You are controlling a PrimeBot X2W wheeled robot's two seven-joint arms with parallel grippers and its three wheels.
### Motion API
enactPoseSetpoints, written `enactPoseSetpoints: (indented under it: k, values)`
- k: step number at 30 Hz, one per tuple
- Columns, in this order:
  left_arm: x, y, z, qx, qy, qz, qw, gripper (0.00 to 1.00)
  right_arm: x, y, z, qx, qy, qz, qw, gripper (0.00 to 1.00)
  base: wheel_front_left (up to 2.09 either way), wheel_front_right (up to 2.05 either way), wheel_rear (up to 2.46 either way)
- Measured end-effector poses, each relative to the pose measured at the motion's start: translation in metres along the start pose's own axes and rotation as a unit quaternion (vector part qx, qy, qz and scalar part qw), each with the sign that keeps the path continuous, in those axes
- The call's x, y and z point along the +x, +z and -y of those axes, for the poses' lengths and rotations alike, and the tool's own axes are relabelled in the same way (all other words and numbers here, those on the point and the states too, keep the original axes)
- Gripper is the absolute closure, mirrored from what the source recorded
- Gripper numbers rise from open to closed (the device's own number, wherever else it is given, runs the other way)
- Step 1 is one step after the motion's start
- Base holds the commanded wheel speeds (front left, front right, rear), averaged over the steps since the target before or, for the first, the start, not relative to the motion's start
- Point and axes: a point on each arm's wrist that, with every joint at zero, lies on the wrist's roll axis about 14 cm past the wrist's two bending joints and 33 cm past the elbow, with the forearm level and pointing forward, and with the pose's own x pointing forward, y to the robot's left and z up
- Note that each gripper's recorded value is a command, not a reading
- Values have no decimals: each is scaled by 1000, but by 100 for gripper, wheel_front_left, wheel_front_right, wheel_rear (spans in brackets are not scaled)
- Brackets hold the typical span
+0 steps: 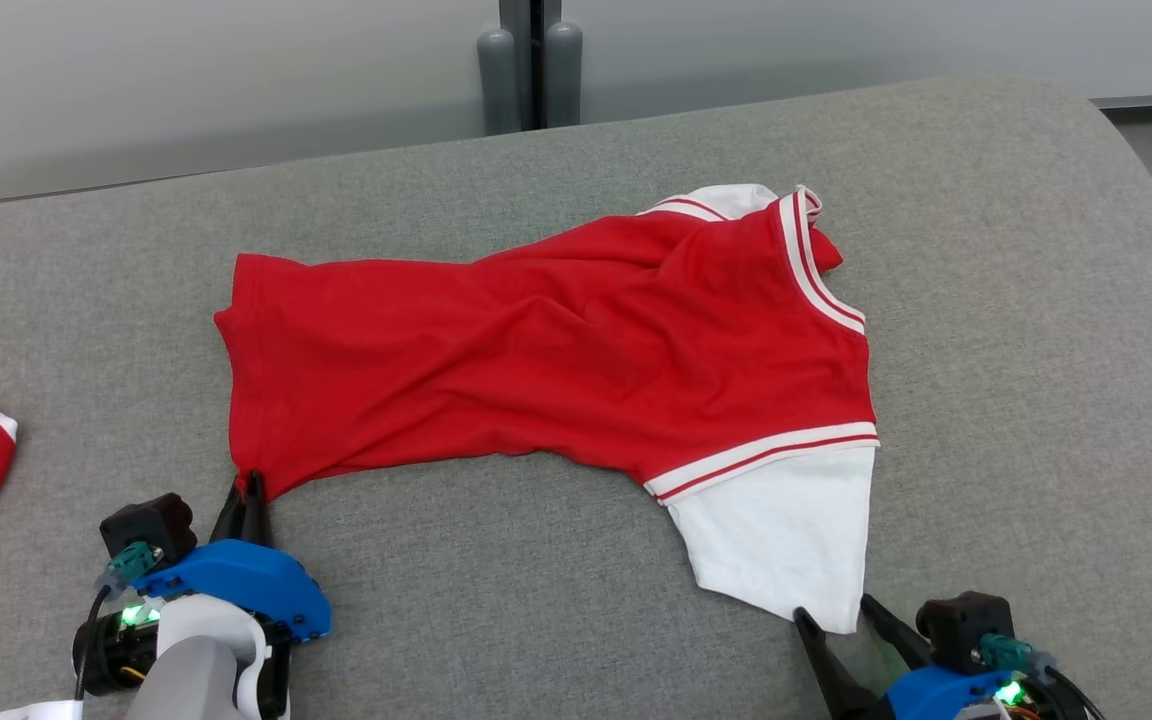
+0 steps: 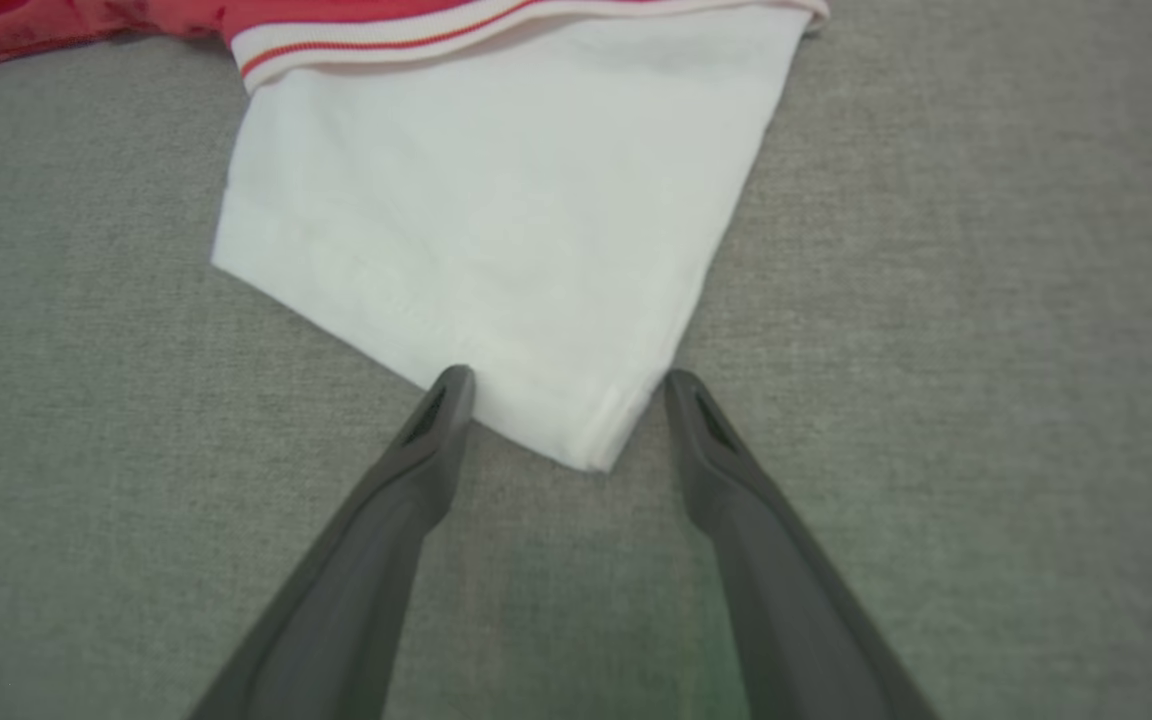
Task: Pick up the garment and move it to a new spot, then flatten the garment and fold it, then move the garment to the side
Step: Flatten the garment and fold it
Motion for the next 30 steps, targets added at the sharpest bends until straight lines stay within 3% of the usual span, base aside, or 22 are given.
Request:
enactPoseSetpoints:
  k: [3, 4, 5, 6, 13, 18, 23, 26, 30]
  values:
    - [0, 0, 0, 3, -1, 1, 1000, 100, 4, 0, 0, 1, 1, -7, 1000, 0, 0, 0, 0]
    - [0, 0, 0, 3, -1, 1, 1000, 100, 6, 1, 0, 3, 3, -8, 1000, 12, 0, 0, 0]
    - [0, 1, 0, 4, -2, 2, 1000, 100, 7, 1, -1, 5, 4, -8, 1000, 53, 0, 0, 0]
    - [0, 1, 0, 4, -2, 2, 1000, 100, 9, 2, -2, 5, 6, -8, 1000, 100, 0, 0, 0]
    - [-1, 7, 2, -12, -8, 16, 1000, 100, 10, 32, 0, 15, 6, 55, 998, 100, 0, 0, 0]
    - [-5, 39, 11, -110, -19, 80, 991, 100, -1, 79, 12, 8, -12, 143, 990, 100, 0, 0, 0]
    - [-14, 91, 32, -203, -63, 156, 965, 100, -21, 132, 19, -14, -25, 235, 972, 100, 0, 0, 0]
    - [-29, 136, 57, -257, -124, 201, 937, 100, -36, 158, 20, -20, -28, 275, 961, 100, 0, 0, 0]
    - [-62, 182, 81, -287, -201, 239, 906, 100, -64, 203, 21, -32, -34, 344, 938, 100, 0, 0, 0]
